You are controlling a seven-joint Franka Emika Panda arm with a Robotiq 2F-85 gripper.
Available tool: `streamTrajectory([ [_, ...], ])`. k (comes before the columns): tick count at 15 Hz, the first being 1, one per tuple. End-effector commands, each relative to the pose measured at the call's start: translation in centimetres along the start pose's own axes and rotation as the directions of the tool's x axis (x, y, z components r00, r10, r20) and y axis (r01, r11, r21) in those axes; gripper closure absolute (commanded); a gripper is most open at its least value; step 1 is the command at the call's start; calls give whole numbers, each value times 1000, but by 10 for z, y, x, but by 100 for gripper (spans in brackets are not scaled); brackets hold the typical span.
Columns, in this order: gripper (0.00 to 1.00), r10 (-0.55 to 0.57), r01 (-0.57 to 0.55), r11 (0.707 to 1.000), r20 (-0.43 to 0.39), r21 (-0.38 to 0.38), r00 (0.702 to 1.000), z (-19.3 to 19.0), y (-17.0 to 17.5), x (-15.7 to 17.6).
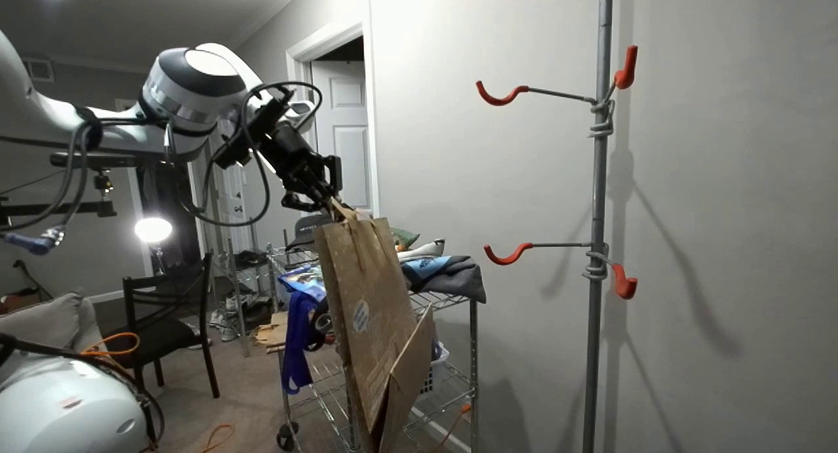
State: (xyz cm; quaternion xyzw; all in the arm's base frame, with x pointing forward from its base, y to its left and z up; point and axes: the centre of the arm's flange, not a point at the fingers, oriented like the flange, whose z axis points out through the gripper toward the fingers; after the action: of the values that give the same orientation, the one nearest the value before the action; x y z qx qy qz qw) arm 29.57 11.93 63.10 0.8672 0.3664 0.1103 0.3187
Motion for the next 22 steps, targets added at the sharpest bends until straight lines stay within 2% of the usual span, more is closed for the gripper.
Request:
streamTrajectory([
  [1, 96, -79, 82, 995, -68, 48, 995, 34, -2, -35],
  [5, 96, -84, 111, 982, -167, 155, 982, 47, -1, -45],
  [10, 95, -43, 99, 964, -223, 245, 974, 59, 24, -59],
  [11, 95, -42, 103, 962, -235, 255, 971, 61, 28, -63],
  [12, 95, -32, 76, 968, -186, 239, 982, 58, 20, -53],
  [22, 95, -25, 77, 965, -204, 252, 979, 60, 26, -61],
])
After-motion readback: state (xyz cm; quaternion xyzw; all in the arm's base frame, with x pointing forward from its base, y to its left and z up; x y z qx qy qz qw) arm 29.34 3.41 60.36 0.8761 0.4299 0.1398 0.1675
